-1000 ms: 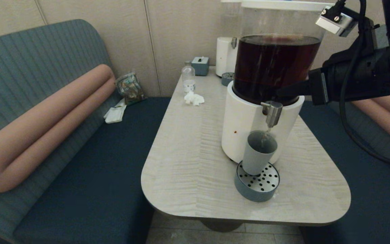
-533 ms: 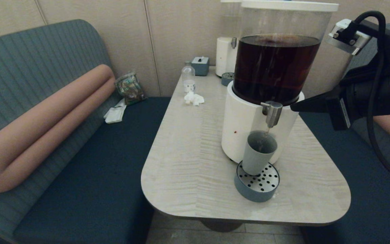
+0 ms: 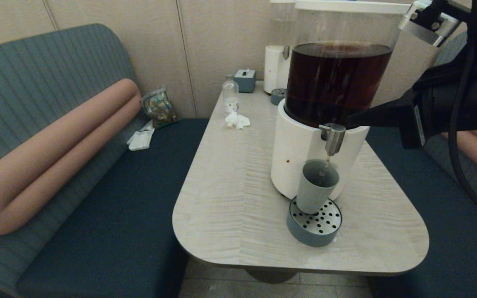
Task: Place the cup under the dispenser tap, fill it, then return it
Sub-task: Turn off the faucet
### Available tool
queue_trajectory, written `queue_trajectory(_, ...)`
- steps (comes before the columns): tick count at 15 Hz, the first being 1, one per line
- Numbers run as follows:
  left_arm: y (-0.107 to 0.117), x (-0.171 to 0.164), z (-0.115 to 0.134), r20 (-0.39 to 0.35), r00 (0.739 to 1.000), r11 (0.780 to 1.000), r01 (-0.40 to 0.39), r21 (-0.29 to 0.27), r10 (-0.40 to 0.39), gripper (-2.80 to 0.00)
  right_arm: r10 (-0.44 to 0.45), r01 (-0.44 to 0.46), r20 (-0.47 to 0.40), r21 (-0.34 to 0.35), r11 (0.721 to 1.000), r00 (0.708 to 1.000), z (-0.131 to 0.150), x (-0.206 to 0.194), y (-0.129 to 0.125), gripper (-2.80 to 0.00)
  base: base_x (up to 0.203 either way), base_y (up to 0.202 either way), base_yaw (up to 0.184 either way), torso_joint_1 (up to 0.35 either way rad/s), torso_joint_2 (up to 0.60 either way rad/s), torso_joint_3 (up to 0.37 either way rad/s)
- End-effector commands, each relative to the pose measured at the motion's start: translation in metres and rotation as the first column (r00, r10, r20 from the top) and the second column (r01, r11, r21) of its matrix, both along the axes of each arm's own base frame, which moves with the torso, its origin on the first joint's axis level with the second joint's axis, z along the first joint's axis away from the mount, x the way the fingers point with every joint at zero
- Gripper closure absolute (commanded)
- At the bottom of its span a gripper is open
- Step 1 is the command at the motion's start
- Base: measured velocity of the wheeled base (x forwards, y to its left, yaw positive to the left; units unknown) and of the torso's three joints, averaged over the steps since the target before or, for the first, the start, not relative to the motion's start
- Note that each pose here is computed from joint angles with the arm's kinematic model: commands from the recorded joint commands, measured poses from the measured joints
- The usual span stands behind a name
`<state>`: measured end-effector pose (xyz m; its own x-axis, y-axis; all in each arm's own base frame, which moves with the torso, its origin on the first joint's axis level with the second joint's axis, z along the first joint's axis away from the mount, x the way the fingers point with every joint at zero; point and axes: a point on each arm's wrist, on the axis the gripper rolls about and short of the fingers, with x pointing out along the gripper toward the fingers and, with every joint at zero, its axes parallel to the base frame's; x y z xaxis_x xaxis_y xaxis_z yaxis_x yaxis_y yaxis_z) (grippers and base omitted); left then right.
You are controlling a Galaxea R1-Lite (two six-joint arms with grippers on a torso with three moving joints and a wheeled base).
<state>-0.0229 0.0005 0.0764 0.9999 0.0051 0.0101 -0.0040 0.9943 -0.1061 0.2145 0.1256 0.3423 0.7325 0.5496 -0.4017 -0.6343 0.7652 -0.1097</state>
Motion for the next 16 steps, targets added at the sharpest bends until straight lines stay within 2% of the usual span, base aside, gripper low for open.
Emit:
queue_trajectory(1,0.000,0.000,0.000,-0.001,1.000,1.000,0.001,-0.001,-0.001,0.00,-0.008,0.009,-0.033,0.024,1.000,0.999,-0.002,0.013,0.013,0.00,0.000,0.000,0.000,0.000,0.00,0.000)
queue_trajectory(3,0.000,0.000,0.000,-0.001,1.000,1.000,0.001,-0.001,-0.001,0.00,-0.018,0.019,-0.058,0.015,1.000,0.998,-0.005,0.019,0.027,0.00,0.000,0.000,0.000,0.000,0.00,0.000)
queue_trajectory(8,0.000,0.000,0.000,-0.001,1.000,1.000,0.000,-0.001,0.000,0.00,-0.144,0.137,-0.070,-0.097,0.986,0.987,-0.026,0.032,0.059,0.00,0.000,0.000,0.000,0.000,0.00,0.000)
queue_trajectory(12,0.000,0.000,0.000,-0.001,1.000,1.000,-0.001,-0.001,0.001,0.00,-0.196,0.186,-0.057,-0.136,0.973,0.979,-0.028,0.038,0.063,0.00,0.000,0.000,0.000,0.000,0.00,0.000)
queue_trajectory(16,0.000,0.000,0.000,-0.001,1.000,1.000,-0.001,-0.001,0.001,0.00,-0.213,0.204,-0.053,-0.141,0.969,0.976,-0.028,0.042,0.061,0.00,0.000,0.000,0.000,0.000,0.00,0.000)
